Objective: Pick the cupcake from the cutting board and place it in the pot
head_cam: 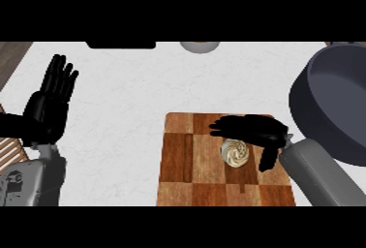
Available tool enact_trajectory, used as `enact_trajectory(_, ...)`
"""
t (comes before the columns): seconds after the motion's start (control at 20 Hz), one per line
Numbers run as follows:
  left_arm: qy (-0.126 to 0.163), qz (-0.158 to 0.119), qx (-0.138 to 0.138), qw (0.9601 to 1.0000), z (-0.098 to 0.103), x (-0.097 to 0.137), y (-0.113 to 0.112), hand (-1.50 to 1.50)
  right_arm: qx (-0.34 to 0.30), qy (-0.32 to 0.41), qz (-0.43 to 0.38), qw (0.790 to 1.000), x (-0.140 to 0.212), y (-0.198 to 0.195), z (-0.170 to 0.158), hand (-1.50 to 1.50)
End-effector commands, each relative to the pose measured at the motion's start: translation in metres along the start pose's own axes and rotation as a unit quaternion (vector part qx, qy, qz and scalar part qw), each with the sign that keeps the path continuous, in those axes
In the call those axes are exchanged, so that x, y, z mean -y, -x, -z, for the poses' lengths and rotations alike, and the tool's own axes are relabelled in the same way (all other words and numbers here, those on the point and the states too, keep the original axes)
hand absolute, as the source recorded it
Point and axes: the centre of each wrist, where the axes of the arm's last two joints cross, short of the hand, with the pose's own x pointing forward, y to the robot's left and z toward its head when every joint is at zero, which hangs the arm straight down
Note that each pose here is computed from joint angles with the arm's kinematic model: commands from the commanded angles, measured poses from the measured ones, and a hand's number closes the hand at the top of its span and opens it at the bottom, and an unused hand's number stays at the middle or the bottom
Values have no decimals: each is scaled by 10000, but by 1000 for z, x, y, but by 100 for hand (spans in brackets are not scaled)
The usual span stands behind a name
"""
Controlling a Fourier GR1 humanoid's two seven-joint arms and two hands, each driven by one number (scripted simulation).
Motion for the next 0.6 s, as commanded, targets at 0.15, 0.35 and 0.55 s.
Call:
enact_trajectory(0.15, -36, -27, -7, 10000, -4, 13, 2, 0, 171, -142, -20, 9998, -7, -11, 39, -150)
enact_trajectory(0.35, 1, 20, -88, 10000, -3, 9, 2, 0, 266, -152, 108, 9995, -41, -19, 40, -150)
enact_trajectory(0.55, 11, -12, 14, 10000, -3, -16, 7, 0, 1005, -161, -284, 9944, -34, -7, 28, 150)
